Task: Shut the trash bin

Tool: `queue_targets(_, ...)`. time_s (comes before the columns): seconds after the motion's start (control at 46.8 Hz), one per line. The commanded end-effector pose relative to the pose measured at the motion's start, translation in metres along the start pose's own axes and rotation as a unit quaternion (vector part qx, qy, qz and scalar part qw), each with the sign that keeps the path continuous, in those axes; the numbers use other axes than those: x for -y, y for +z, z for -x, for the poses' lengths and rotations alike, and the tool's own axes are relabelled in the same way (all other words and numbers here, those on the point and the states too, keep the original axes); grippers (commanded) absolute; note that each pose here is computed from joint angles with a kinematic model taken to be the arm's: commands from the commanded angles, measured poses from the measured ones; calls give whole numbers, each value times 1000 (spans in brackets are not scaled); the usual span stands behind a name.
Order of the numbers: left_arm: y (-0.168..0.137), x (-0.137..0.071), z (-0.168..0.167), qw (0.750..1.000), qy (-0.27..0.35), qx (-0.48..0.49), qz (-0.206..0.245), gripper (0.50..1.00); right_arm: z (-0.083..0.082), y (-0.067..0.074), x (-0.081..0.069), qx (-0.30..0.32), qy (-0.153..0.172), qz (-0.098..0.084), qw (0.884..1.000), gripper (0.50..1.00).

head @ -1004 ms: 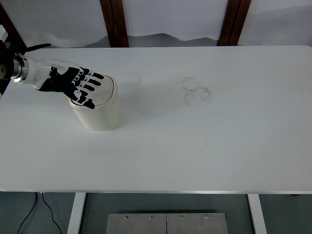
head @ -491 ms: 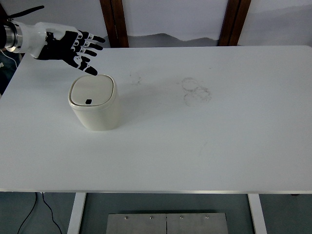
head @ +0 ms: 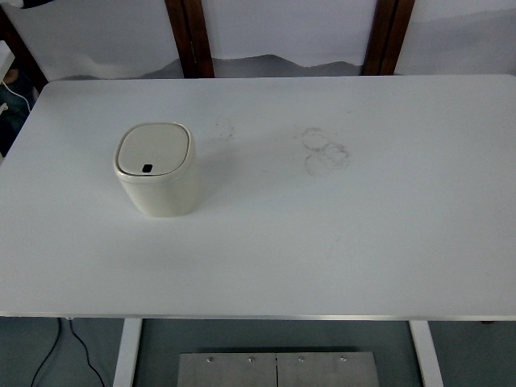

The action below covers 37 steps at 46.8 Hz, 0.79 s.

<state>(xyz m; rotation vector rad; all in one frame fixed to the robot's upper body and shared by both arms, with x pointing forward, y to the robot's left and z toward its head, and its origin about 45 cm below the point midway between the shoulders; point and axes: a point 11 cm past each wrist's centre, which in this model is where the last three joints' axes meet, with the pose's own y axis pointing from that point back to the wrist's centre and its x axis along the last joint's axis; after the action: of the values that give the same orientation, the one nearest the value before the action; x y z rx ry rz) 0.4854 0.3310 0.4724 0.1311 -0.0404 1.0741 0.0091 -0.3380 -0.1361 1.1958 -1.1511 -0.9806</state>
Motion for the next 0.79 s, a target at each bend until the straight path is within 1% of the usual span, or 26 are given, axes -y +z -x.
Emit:
queue_targets(0.0,1,0,-5,999,9,-32,38,1000,0,0,0,0,0,0,1000,995)
queue_targets(0.171,-13,-14,-31,989,46,-96,106,1000,0,0,0,0,0,0,1000,995)
queue_targets(0.299,-38,-32,-55,973,85,-160,142,1000,0,0,0,0,0,0,1000,995)
queue_targets(0.47,-98,-52,-79,948,143,-251,133,1000,0,0,0,0,0,0,1000,995)
queue_targets(0.62,-148,-75,-95,927,190,-302,118,1000,0,0,0,0,0,0,1000,995)
queue_targets(0.769,-168,-79,-93,919,195,-321,115,1000,0,0,0,0,1,0,1000,995)
